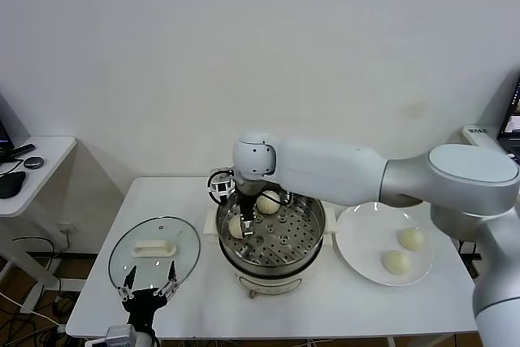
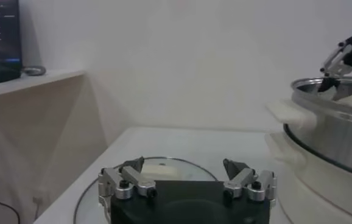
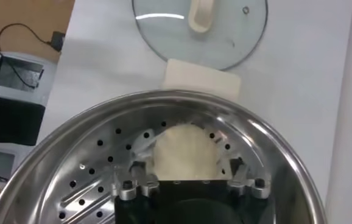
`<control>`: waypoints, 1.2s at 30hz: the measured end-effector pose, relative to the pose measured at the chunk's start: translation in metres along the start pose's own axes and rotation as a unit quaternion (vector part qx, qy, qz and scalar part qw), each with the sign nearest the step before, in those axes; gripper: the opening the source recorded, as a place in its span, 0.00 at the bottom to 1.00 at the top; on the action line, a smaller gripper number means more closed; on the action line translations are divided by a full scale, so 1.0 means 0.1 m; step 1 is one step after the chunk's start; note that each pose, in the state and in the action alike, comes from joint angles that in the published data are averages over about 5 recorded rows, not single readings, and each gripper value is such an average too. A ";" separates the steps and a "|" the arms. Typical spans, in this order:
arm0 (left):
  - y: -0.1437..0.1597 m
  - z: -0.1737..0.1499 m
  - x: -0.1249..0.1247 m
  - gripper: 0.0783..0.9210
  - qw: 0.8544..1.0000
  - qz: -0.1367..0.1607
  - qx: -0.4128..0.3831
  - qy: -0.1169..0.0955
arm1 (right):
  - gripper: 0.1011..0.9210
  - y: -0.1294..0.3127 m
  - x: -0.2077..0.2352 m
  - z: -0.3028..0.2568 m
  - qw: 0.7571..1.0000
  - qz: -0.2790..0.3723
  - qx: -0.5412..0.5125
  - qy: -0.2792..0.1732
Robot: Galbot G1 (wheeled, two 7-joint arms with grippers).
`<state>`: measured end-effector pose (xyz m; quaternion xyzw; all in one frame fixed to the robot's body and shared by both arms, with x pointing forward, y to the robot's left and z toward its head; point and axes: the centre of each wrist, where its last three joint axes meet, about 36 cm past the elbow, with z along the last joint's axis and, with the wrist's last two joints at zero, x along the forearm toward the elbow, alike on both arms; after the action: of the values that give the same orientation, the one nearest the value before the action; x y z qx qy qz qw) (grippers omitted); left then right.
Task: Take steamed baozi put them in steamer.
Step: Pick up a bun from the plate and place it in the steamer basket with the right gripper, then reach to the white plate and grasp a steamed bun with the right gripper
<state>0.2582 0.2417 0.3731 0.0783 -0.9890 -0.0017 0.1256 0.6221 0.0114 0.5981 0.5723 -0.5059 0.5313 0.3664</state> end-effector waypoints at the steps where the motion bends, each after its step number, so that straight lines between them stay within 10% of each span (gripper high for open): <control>1: 0.00 0.00 0.00 0.88 1.000 0.000 0.000 0.000 | 0.88 0.00 0.04 0.03 1.000 0.002 0.000 -0.003; 18: 0.08 0.01 0.00 0.88 1.000 0.002 -0.006 0.009 | 0.88 0.27 1.34 1.81 0.999 0.053 -0.004 -0.006; 36: 0.08 0.11 0.14 0.88 0.999 -0.008 -0.016 0.031 | 0.88 1.14 0.71 3.45 0.995 0.027 -0.039 0.091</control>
<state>0.2405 0.2477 0.3664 0.0841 -0.9838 -0.0165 0.1576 0.5882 -0.3570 0.5970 0.4928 -0.5062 0.5706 0.4186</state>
